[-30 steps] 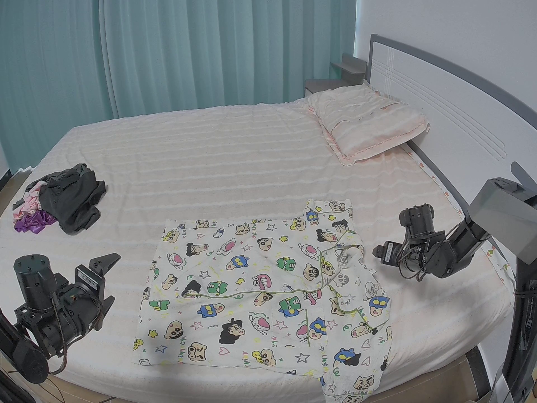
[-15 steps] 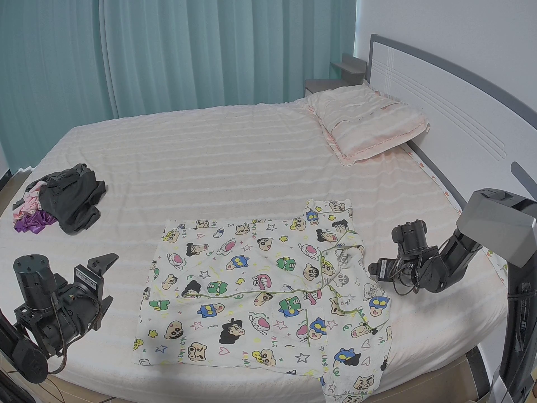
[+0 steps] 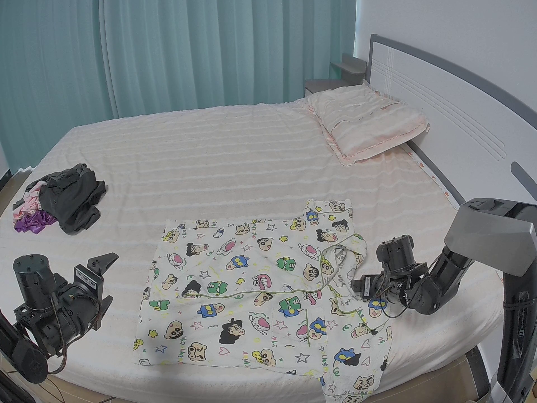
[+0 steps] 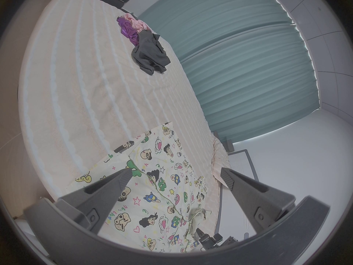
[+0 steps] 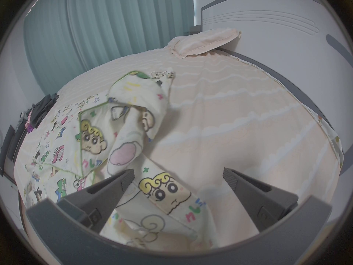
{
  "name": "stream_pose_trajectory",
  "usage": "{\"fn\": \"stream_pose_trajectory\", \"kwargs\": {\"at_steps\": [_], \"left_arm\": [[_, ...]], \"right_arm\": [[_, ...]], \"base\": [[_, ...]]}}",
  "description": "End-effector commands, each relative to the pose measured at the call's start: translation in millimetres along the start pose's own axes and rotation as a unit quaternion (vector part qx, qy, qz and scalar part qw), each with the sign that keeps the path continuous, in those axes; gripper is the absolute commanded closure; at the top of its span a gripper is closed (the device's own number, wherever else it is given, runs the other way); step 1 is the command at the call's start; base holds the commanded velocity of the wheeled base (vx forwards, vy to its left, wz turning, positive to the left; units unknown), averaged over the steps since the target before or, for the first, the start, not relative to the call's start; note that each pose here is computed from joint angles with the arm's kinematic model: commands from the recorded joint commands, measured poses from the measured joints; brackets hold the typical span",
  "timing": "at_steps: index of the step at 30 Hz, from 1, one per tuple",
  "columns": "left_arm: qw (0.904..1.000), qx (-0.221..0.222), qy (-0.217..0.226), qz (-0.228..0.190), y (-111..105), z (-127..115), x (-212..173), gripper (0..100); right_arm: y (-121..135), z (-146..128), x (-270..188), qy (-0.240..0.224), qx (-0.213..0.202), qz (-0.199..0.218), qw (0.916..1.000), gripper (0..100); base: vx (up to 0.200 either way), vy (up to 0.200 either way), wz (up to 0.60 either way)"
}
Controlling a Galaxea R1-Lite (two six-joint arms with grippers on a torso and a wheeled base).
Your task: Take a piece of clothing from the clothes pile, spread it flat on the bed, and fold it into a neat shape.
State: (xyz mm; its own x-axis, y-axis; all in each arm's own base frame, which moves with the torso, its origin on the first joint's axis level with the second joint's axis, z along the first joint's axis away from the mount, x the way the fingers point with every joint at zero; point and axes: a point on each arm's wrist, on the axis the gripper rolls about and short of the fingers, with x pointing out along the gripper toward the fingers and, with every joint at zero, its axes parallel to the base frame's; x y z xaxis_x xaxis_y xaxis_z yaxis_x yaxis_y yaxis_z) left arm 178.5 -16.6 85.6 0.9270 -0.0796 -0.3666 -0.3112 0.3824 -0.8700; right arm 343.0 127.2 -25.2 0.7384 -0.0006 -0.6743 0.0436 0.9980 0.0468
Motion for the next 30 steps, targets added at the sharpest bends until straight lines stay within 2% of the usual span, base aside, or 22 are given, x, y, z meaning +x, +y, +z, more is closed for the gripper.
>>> {"fn": "stream_pose_trajectory", "kwargs": {"at_steps": [1,4,9,15,16,22,30], "left_arm": [[1.0,0.0,0.002,0.007,3.3,-1.2,-2.4,0],[1.0,0.0,0.002,0.007,3.3,-1.2,-2.4,0],[1.0,0.0,0.004,0.007,3.4,-1.6,-2.2,0],[1.0,0.0,0.003,0.006,3.2,-1.5,-2.4,0],[1.0,0.0,0.003,0.007,3.4,-1.5,-2.2,0],[1.0,0.0,0.003,0.007,3.4,-1.5,-2.2,0],[1.0,0.0,0.003,0.007,3.4,-1.5,-2.2,0]], "right_arm": [[10.1,-10.9,0.1,0.012,-0.017,0.007,0.9998,0],[13.2,-15.1,4.6,0.011,-0.022,-0.004,0.9997,0],[20.3,-12.1,-1.6,0.003,-0.019,0.005,0.9998,0],[17.5,-3.6,-5.9,-0.005,-0.009,0.015,0.9998,0],[15.3,-2.0,-5.8,-0.004,-0.006,0.019,0.9998,100],[14.2,5.6,-18.6,-0.003,0.011,0.051,0.9986,100],[13.1,4.5,-19.5,0.002,0.012,0.053,0.9985,100]], "base": [[0.0,0.0,0.0],[0.0,0.0,0.0],[0.0,0.0,0.0],[0.0,0.0,0.0],[0.0,0.0,0.0],[0.0,0.0,0.0],[0.0,0.0,0.0]]}}
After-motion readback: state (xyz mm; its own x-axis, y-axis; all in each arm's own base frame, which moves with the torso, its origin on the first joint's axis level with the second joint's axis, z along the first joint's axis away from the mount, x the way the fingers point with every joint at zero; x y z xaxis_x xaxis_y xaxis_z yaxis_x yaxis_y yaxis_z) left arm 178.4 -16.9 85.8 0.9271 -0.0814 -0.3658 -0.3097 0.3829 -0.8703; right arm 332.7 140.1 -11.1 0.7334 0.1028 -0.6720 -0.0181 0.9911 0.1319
